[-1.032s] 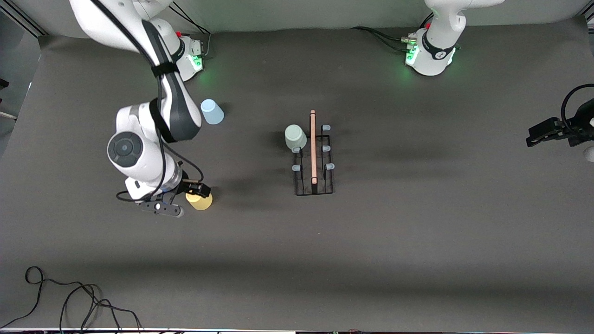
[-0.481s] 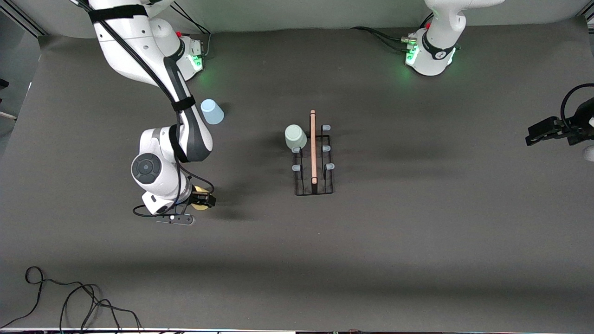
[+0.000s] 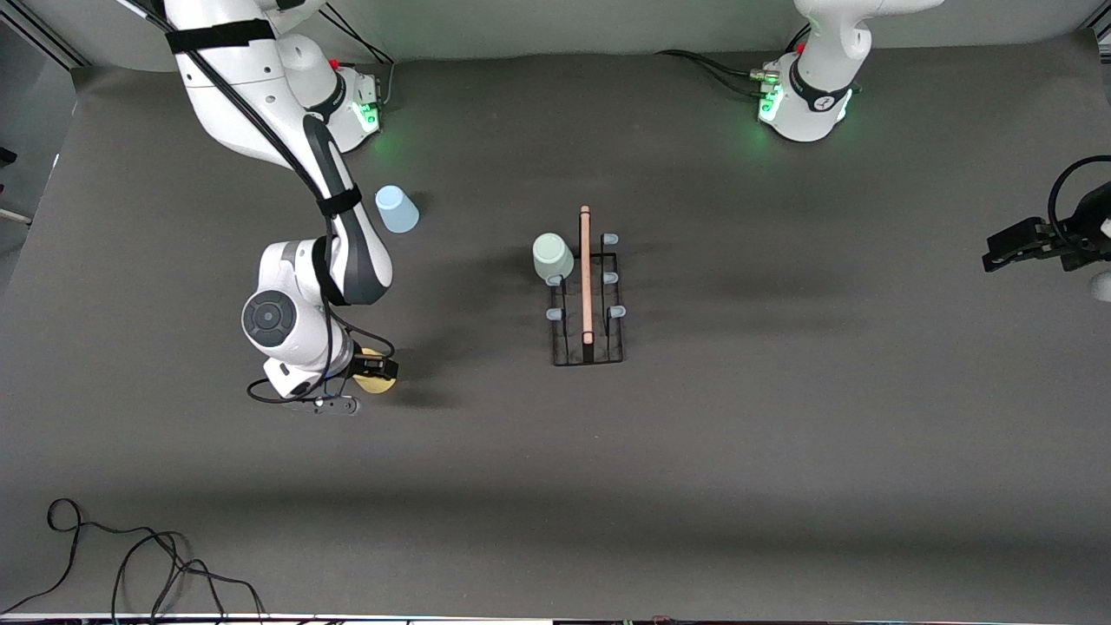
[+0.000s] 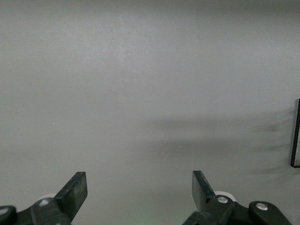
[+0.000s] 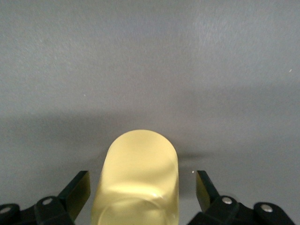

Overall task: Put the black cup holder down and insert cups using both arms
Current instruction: 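Carry the yellow cup to the rack and set it on a peg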

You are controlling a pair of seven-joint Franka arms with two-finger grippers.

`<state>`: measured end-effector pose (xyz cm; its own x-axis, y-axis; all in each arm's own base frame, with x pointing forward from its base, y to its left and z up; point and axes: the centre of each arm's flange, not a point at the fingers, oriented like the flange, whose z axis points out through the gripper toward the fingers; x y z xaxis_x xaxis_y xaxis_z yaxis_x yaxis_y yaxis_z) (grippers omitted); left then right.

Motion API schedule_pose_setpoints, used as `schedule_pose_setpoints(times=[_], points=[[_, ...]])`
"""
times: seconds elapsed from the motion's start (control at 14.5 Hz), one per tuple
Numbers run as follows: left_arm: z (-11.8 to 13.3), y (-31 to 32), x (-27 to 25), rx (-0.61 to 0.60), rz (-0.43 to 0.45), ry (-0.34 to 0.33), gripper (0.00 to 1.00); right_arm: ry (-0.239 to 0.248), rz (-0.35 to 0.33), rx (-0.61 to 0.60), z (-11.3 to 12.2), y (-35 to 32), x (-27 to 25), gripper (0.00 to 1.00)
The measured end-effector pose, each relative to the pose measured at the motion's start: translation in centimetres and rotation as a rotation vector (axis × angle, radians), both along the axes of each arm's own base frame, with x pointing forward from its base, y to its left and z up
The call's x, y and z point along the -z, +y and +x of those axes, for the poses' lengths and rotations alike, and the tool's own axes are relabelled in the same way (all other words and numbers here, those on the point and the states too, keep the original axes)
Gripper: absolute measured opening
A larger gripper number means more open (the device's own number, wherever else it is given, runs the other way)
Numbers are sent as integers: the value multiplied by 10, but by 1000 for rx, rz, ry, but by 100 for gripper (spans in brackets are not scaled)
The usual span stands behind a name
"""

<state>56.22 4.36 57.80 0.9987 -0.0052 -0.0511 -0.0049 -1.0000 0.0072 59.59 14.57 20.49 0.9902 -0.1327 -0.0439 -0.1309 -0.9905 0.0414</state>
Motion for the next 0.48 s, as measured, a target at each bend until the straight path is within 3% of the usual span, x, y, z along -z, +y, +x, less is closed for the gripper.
schedule_pose_setpoints(times=[0.07,0.21,0.48], points=[[0,0,0,0,0,0,100,4,4,4,-2,0,2,93],[0,0,0,0,0,0,100,0,11,8,-2,1,-1,71],[0,0,-1,0,0,1,100,-42,62,13,4,7,-45,69]])
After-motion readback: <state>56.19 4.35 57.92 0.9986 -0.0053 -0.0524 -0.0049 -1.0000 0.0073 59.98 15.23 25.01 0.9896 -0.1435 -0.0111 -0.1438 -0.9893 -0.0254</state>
